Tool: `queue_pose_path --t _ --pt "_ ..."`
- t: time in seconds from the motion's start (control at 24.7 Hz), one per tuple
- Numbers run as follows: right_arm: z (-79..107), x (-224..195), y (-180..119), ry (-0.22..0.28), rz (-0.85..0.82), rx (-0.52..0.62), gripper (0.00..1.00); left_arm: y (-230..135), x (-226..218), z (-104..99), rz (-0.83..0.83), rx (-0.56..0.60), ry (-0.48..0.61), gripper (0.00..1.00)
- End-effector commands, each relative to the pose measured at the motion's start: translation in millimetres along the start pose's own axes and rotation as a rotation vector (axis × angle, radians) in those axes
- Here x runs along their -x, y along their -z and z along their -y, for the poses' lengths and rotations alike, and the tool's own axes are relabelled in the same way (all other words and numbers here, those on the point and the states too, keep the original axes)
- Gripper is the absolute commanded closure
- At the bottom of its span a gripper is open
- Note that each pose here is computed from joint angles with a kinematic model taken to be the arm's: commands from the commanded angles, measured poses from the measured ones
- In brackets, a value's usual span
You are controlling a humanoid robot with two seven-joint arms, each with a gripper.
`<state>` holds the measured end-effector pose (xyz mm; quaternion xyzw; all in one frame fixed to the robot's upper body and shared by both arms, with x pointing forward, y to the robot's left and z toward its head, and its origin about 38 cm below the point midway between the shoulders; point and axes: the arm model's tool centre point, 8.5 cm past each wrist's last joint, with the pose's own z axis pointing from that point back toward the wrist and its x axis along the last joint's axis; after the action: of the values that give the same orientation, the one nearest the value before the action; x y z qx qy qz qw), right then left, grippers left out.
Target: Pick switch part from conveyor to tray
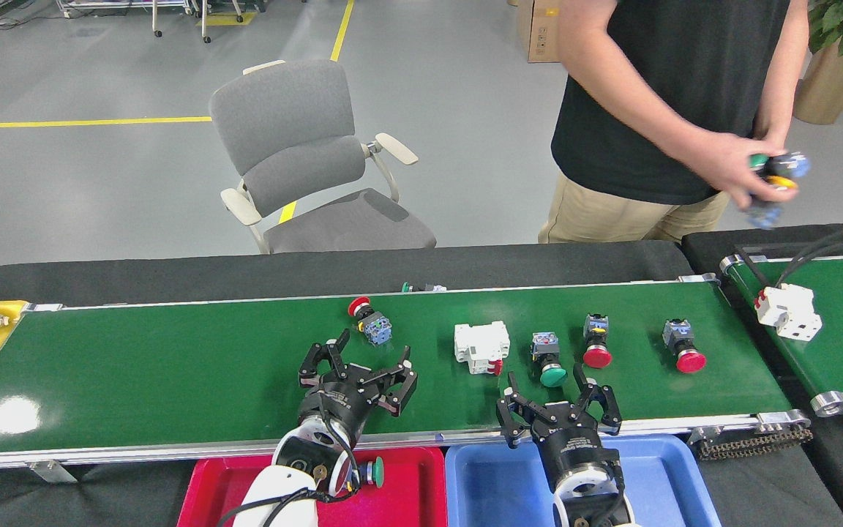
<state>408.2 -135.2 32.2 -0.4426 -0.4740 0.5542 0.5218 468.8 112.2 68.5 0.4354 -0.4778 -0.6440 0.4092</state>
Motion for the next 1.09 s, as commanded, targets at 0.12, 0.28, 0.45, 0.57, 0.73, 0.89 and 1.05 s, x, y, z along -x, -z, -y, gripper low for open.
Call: queue_pose_path --t 0.12,0.28,0.45,0.57,0.73,0.89,1.05 --pt "10.8 -2.4 15.4 -0.011 0.001 0.011 0.58 15.8 21.3 -5.7 -0.03 0.012 -0.058 0.0" --pt "12.5 -5.6 17.8 -0.023 0.018 0.015 0.81 23.3 33.8 4.9 -0.047 0.059 -0.085 0.0" --pt "19.6 -22.1 13.4 -0.034 0.088 0.047 0.88 25.1 51.7 12.5 -0.118 0.088 -0.098 0.01" --pt "29.8 -44.1 -13.3 -0.057 0.369 0.104 0.89 22.8 65.8 17.7 -0.183 0.096 -0.091 0.21" --pt "28.3 -70.6 -74.7 -0.043 0.737 0.139 0.76 20.7 70.2 21.4 -0.212 0.104 -0.094 0.55" --pt "18.3 -89.2 -100.0 -0.056 0.909 0.118 0.01 17.2 78.6 25.8 -0.23 0.105 -0.123 0.81" --pt "19.8 -95.4 -102.4 -0.049 0.925 0.122 0.01 5.7 65.5 25.8 -0.144 0.031 -0.113 0.9"
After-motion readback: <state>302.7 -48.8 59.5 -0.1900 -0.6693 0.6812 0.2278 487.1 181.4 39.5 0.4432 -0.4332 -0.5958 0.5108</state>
